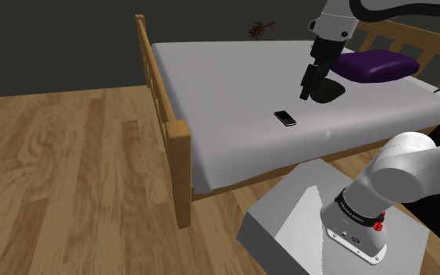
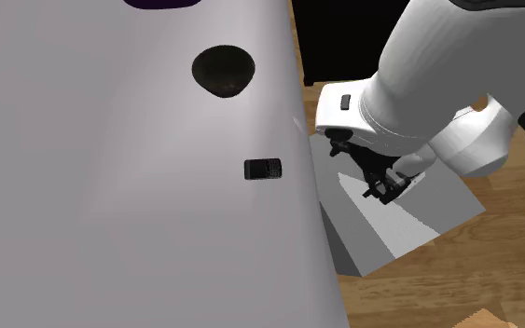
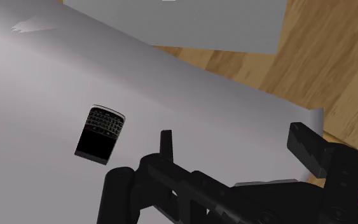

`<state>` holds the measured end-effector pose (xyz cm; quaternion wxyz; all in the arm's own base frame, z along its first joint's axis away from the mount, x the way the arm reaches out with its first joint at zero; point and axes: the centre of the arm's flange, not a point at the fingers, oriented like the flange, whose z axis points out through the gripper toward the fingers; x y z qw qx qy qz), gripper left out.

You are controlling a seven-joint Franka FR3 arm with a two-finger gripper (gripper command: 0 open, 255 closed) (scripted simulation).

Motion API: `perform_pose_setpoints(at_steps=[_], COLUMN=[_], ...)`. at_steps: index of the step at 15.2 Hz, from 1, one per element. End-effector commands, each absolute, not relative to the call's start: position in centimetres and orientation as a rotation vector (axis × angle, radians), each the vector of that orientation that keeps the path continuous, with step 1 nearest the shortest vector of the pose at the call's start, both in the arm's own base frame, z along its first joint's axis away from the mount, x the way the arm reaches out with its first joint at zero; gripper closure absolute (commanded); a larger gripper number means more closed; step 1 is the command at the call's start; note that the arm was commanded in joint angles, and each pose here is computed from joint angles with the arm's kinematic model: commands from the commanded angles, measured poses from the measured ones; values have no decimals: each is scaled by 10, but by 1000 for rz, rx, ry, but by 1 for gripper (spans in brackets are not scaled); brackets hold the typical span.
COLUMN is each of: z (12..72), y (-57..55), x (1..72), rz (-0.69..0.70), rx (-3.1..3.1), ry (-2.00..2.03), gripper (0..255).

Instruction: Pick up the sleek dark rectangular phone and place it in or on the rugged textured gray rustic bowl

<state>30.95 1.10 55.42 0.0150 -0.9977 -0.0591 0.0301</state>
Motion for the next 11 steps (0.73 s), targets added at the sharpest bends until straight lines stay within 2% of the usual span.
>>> perform_pose_setpoints(at_steps=[1,11], z=[554,464], y=[11,-66], x=[309,368], rz=[94,63], rx=[-3105,-3095], ry=[-184,68], gripper=[0,0])
